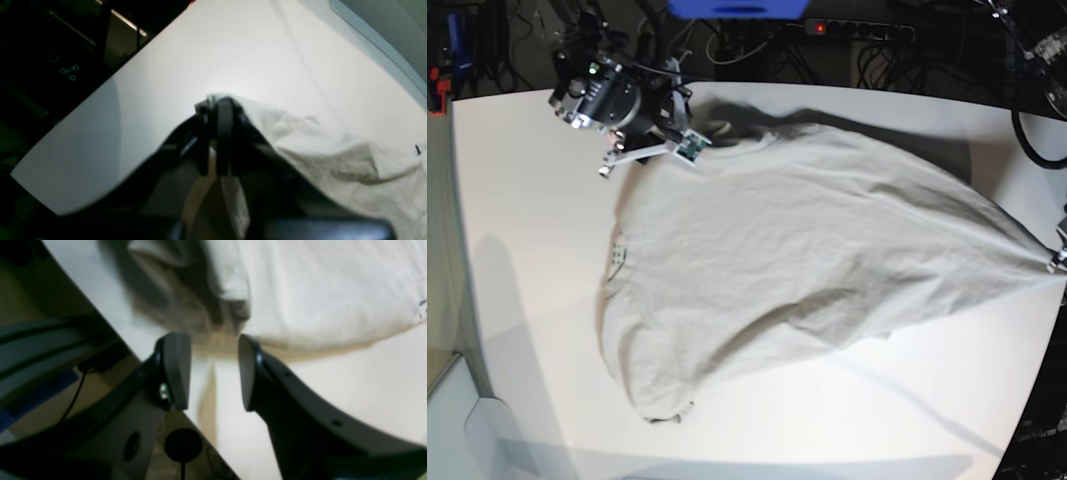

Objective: Layout the t-shirt on the table in an organized manner, then fold the t-shirt properly
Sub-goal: 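Hold the shirt corner with the right gripper while the left holds its end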

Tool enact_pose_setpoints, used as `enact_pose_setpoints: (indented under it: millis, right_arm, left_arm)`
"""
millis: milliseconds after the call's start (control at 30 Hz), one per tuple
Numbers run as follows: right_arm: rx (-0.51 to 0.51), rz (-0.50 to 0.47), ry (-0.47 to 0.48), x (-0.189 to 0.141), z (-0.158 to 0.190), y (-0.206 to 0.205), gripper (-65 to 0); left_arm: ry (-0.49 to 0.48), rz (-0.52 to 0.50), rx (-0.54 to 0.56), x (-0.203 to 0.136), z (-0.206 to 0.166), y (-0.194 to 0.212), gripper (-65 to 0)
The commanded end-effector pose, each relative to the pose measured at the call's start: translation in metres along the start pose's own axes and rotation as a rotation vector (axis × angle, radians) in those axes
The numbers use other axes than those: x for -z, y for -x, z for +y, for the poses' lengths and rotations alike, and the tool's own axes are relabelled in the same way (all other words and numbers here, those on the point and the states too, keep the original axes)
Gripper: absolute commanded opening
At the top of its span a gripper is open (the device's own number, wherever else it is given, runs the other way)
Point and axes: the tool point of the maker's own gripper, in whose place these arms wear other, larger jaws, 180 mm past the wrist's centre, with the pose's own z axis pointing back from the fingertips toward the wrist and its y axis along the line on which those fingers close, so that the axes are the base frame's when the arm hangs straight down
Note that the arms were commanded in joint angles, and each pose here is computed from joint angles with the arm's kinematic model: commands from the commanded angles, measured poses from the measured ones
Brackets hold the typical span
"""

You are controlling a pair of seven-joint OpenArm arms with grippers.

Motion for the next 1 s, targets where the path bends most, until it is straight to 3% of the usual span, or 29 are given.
enact_pose_setpoints:
  millis: [0,633,967]
  right_arm:
    - [-0.015,-0.028,-0.003,-0.003,0.001,-0.005,-40.2]
    - [0.046,-0.049,-0.094,0.023,0.024,-0.003,-40.2]
    - [0.04,-0.075,-0.063,0.024,0.008,-0.013,-40.2]
  left_arm:
    - [0.001,-0.059,0.012,-0.004,-0.001,-0.019,-64.4]
    - [-0.001,-0.053,0.014,-0.004,0.0,-0.017,-64.5]
    - [-0.001,-0.053,0.014,-0.004,0.0,-0.017,-64.5]
